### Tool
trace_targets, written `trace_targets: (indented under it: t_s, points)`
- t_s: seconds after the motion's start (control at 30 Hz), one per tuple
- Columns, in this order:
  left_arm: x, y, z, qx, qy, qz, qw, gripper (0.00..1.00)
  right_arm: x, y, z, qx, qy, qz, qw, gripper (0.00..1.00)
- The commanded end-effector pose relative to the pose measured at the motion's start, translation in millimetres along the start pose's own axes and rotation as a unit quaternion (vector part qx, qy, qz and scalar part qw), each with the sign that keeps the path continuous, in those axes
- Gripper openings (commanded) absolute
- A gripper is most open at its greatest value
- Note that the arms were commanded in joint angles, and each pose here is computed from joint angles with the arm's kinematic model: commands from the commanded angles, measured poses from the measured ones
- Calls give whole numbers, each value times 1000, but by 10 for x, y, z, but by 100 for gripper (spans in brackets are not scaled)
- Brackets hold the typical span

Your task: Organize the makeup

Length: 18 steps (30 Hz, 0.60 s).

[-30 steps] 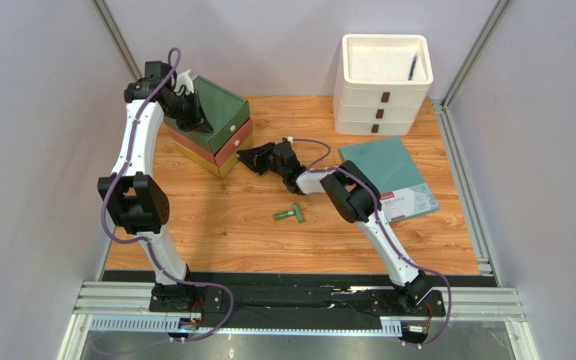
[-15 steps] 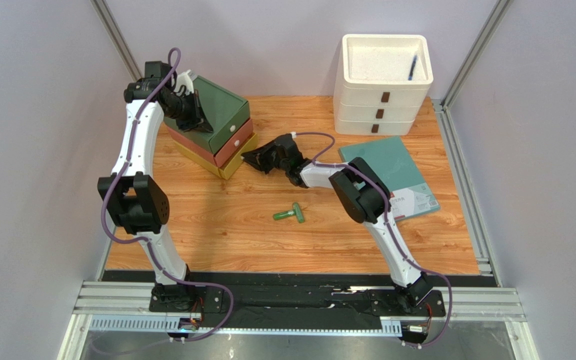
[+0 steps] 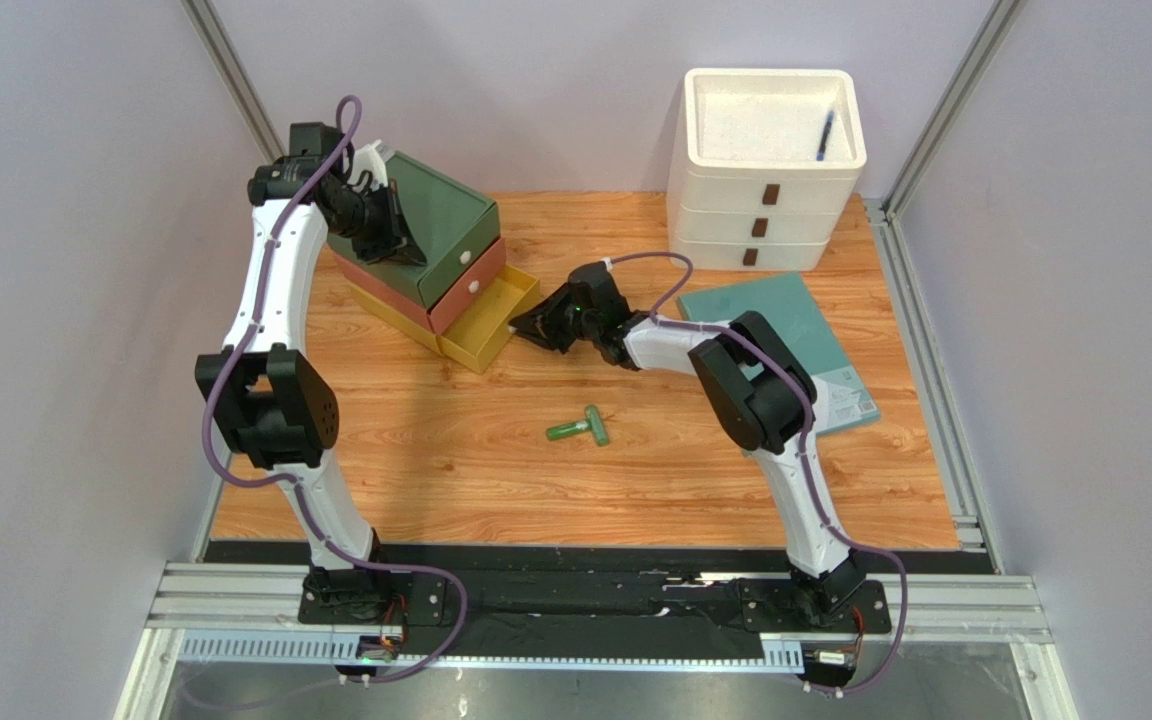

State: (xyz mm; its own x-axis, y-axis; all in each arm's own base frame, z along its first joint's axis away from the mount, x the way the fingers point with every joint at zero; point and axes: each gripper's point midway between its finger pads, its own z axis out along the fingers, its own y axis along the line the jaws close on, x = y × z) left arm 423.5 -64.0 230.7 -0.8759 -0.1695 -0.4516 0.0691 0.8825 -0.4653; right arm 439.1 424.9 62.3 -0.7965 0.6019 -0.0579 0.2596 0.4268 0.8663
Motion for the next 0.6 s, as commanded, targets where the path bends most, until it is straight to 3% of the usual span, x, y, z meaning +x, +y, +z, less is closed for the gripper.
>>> trace_targets:
  t_s: [0.0,0.17,0.2,0.3,0.43,0.57]
  points:
    - [599,455,186,-80,126,-25,988,0,-104,260,-274,1,-5,-109,994,35]
    - [585,445,190,-78,123,-27,989,0,-113,602,-611,12,9,-216,976,49]
    - [588,440,197,-77,124,-27,989,0,-132,674,-720,13,4,-252,968,55]
    - [570,418,201,-71,122,-27,990,0,-151,572,-985,70,15,-303,950,63]
    - [573,421,199,-71,123,-29,989,0,-171,35,-1426,183,46,-388,902,73]
    - [574,425,201,-73,123,-27,989,0,-95,-399,-1773,249,76,-420,870,74]
